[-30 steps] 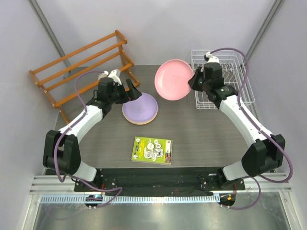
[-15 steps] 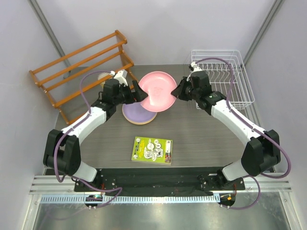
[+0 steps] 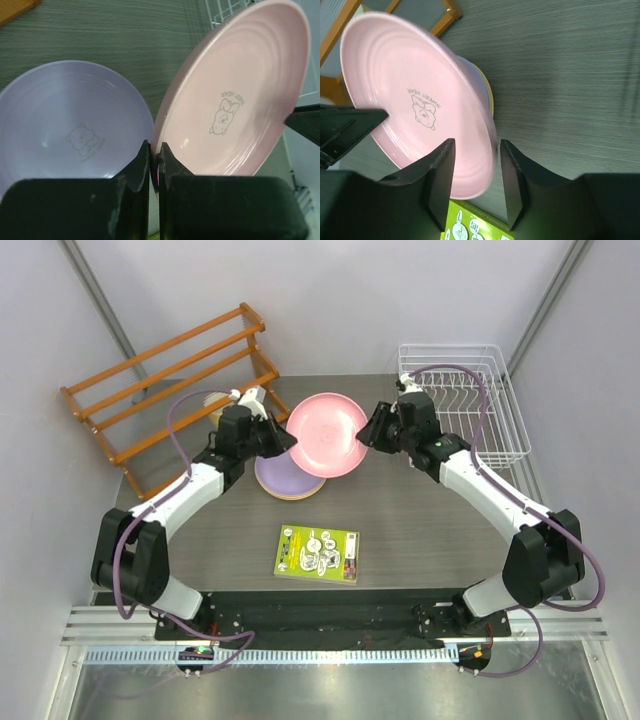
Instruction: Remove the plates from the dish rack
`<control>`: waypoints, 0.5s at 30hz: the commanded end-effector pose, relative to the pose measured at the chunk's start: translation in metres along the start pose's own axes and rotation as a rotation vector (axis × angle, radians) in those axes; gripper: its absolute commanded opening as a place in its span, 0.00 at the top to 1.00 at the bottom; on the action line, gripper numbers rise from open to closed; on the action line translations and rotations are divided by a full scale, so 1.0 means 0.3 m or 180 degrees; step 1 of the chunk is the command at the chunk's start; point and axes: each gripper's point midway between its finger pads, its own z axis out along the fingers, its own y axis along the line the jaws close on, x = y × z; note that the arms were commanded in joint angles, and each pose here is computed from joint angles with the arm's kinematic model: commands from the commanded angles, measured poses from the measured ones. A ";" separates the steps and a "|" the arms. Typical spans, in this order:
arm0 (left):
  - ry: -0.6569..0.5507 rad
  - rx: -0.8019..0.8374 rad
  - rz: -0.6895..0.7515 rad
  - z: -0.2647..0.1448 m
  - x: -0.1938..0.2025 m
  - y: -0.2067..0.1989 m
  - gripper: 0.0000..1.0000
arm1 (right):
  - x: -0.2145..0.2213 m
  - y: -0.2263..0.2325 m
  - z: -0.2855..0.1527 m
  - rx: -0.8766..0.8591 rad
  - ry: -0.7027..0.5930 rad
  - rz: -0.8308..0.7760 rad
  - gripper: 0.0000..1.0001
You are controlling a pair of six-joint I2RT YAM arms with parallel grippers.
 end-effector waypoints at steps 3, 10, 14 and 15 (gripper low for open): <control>-0.0020 -0.0432 0.0195 -0.001 0.003 0.096 1.00 | -0.137 0.006 -0.060 0.0158 -0.0474 -0.0158 0.48; 0.0064 -0.0760 0.0163 -0.010 0.023 0.185 1.00 | -0.126 -0.071 -0.069 0.0435 -0.0450 -0.0252 0.42; 0.0153 -0.0939 0.0045 -0.018 0.042 0.248 1.00 | -0.105 -0.095 -0.054 0.0489 -0.0379 -0.0255 0.42; 0.0169 -0.0975 0.0026 -0.020 0.047 0.263 1.00 | -0.100 -0.097 -0.050 0.0484 -0.0359 -0.0253 0.42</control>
